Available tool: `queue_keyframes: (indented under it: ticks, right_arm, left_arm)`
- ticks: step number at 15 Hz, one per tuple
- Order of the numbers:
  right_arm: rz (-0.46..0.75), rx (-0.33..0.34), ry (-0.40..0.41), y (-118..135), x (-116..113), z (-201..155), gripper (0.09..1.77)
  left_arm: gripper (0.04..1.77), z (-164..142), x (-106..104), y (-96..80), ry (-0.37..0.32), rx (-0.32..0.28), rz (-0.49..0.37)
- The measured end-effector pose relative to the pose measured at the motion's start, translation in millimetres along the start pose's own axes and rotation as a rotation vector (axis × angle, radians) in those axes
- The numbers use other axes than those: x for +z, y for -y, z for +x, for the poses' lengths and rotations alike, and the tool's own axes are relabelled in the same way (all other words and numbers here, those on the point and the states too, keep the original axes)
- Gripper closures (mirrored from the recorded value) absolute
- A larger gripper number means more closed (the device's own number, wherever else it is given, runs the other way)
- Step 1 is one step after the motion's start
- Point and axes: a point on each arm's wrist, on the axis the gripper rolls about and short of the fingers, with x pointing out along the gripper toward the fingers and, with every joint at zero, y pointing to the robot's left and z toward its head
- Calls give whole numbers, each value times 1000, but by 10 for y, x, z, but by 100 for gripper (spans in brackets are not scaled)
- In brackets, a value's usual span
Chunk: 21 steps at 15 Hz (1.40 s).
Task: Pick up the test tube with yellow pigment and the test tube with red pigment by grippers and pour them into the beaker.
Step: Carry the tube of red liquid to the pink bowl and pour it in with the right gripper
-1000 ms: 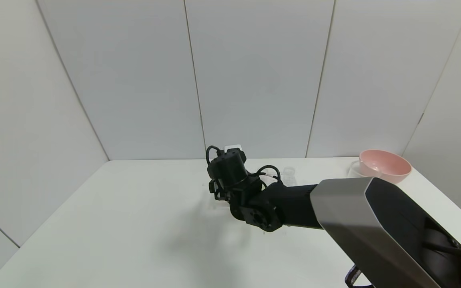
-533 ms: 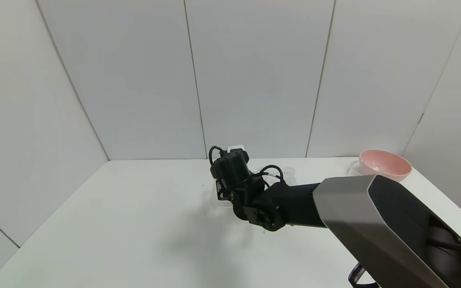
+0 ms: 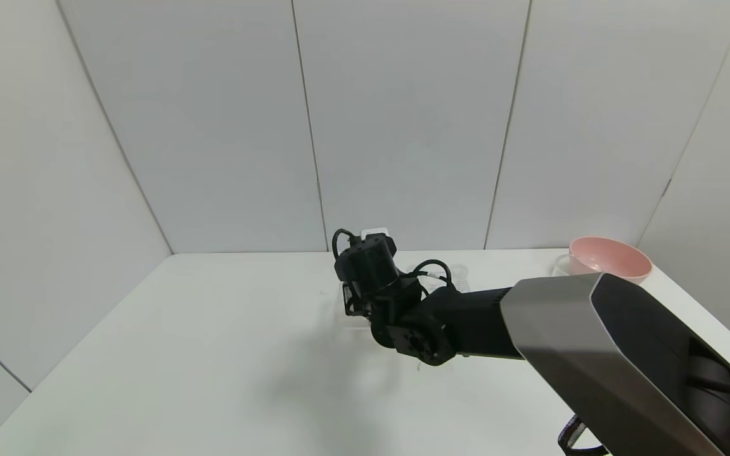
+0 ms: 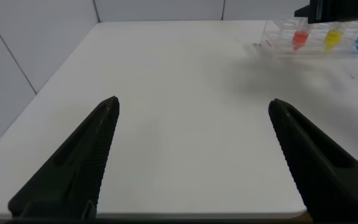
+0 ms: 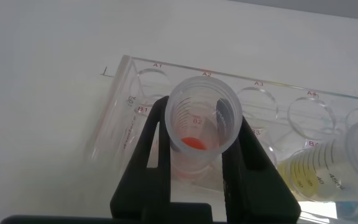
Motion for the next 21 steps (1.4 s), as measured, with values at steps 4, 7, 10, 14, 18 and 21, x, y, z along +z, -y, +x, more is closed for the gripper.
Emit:
queue_keyframes:
  ticks: [4, 7, 10, 14, 18, 21]
  right_arm:
    - [-6, 1, 0, -9, -5, -2, 133]
    - [-26, 1, -4, -8, 3, -12, 133]
    - [-47, 7, 13, -2, 107, -78, 133]
    - [-61, 14, 38, 15, 259, -173, 133]
    - [-65, 16, 50, 41, 364, -257, 133]
    - [-69, 17, 49, 50, 415, -314, 133]
  left_arm:
    - [9, 0, 0, 0, 0, 0, 0]
    - [9, 0, 0, 0, 0, 0, 0]
    - [9, 0, 0, 0, 0, 0, 0]
    - [9, 0, 0, 0, 0, 0, 0]
    - [9, 0, 0, 0, 0, 0, 0]
    - [9, 0, 0, 0, 0, 0, 0]
